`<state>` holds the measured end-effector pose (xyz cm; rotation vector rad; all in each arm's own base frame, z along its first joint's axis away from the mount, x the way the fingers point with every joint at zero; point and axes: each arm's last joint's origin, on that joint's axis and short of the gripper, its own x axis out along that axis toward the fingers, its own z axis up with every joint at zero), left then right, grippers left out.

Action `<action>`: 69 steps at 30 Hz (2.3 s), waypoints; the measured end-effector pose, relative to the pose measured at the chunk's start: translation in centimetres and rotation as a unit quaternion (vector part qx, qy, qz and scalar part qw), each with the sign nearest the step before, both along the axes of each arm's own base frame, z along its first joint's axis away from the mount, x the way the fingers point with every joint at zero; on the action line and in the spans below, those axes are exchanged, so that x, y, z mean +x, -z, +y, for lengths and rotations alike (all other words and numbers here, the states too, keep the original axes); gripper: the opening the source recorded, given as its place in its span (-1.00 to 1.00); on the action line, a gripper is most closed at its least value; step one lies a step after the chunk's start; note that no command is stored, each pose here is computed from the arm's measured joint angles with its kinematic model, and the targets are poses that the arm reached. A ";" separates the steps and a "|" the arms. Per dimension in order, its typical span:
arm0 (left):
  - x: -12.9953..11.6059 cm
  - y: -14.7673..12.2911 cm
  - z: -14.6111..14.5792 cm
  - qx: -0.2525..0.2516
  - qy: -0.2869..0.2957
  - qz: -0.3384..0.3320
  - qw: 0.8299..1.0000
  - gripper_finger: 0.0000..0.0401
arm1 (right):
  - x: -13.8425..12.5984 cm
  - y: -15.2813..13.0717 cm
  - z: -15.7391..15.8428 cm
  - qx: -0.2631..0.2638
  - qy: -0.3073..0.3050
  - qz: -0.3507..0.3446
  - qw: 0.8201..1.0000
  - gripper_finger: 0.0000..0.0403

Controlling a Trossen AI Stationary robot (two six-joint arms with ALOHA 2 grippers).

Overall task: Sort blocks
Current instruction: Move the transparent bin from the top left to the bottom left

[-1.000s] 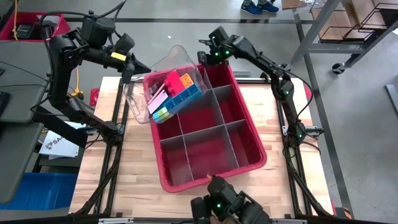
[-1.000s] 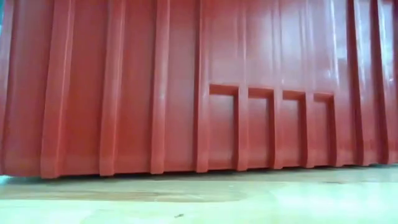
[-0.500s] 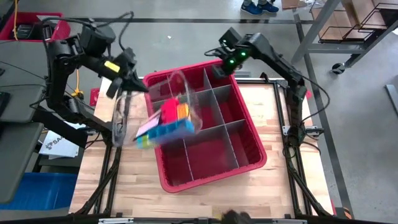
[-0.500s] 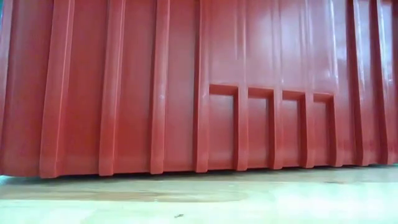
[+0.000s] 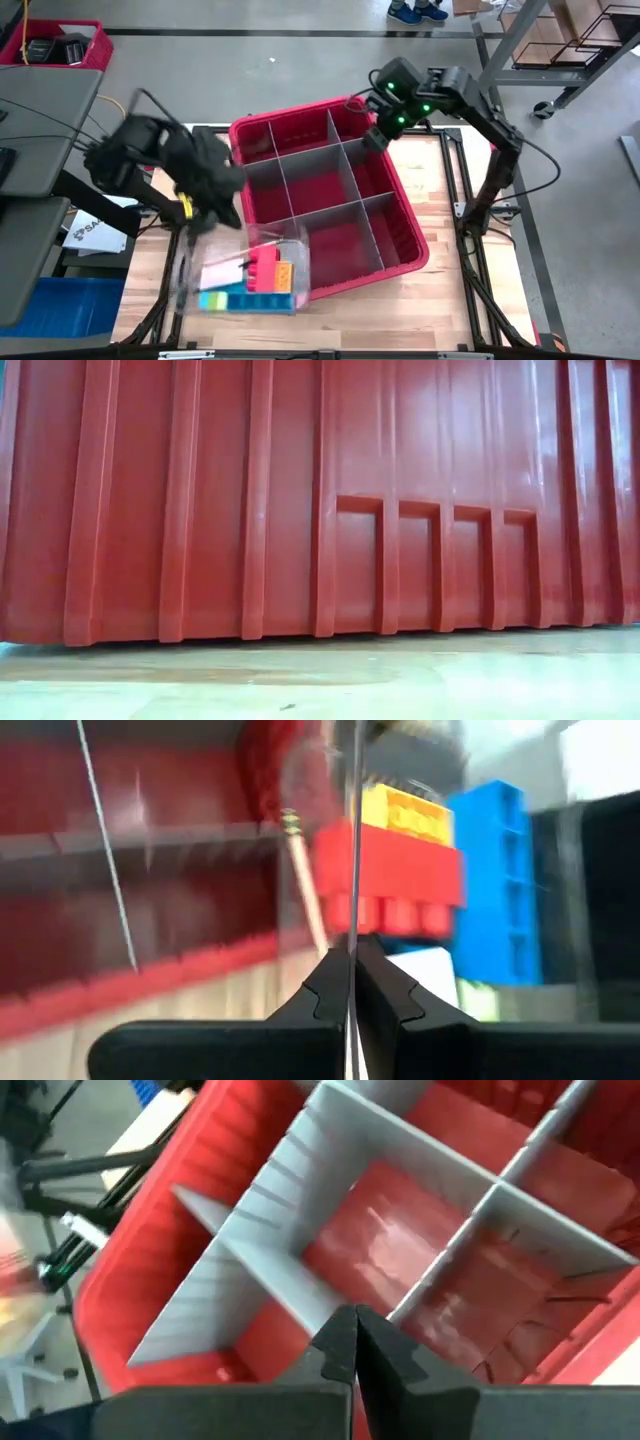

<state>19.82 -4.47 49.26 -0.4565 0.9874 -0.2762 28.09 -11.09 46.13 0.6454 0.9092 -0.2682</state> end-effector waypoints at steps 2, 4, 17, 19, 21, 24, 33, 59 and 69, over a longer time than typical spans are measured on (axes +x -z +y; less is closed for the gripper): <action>0.4 1.3 -1.5 0.002 0.000 0.041 0.999 -1.00 | -0.3 -0.4 1.1 -0.002 -0.015 -0.004 1.000 -1.00; 0.3 2.4 -3.1 -0.007 0.007 0.080 0.997 -1.00 | -0.6 -0.8 2.1 -0.003 -0.026 -0.006 1.000 -1.00; -3.3 4.0 -9.6 0.011 0.029 0.144 0.989 -1.00 | -0.2 -1.2 6.7 -0.004 -0.029 0.002 1.000 -1.00; -3.9 4.9 -10.5 0.019 0.047 0.164 0.985 -1.00 | -0.1 -1.3 7.3 0.000 -0.017 0.002 1.000 -1.00; -4.6 5.7 -11.3 0.029 0.070 0.181 0.981 -1.00 | 0.0 -1.3 7.9 0.003 -0.008 0.004 1.000 -1.00; -5.2 6.7 -12.2 0.050 0.096 0.195 0.975 -1.00 | 0.1 -1.3 8.8 0.007 0.015 0.006 1.000 -1.00; -5.5 8.9 -13.0 0.099 0.098 0.206 0.969 -1.00 | 0.7 -1.6 11.2 0.034 0.077 -0.024 0.996 -1.00; 0.0 18.5 -14.2 0.067 -0.048 0.143 0.986 -1.00 | 0.6 -1.6 12.9 0.043 0.036 -0.015 0.998 -1.00; -0.1 23.4 -13.4 0.065 -0.117 0.191 0.972 -1.00 | 0.6 -1.6 12.9 0.044 0.041 -0.015 0.998 -1.00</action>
